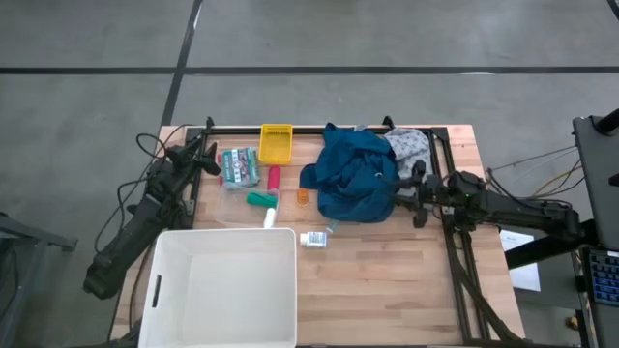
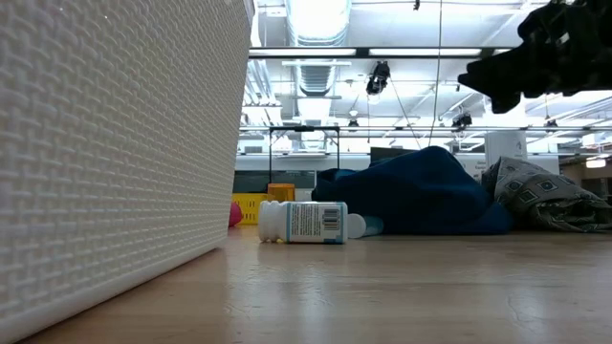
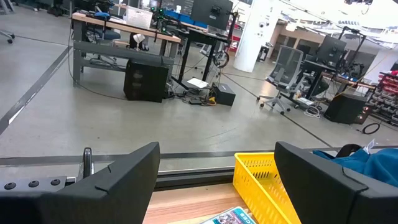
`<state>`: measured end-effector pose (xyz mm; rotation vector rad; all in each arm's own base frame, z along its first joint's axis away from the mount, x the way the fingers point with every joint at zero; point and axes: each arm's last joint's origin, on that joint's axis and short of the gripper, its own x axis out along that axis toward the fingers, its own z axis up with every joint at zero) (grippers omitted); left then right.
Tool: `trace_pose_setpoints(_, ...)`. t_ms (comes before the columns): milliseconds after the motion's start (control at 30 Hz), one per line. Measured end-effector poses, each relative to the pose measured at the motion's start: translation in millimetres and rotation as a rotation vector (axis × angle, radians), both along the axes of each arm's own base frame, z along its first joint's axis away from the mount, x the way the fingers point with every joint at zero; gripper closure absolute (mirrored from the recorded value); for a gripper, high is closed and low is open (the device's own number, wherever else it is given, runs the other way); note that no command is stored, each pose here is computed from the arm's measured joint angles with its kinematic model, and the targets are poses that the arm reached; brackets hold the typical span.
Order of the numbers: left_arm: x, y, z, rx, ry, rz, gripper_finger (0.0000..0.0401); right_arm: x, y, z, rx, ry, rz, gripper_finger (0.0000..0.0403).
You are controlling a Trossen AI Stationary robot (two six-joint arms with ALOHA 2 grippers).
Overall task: Pick & place medical supplies in basket/bin
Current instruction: Put the red bandage into the transparent bin
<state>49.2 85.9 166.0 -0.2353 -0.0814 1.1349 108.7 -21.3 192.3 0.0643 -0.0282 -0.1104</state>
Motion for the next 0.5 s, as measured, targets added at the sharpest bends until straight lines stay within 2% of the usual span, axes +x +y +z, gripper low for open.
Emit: trace_pose_setpoints(500,0,0,0,0.0,0.0,0.0,0.0079,-19,4,-6,0.005,0.019,0.0,0.0255)
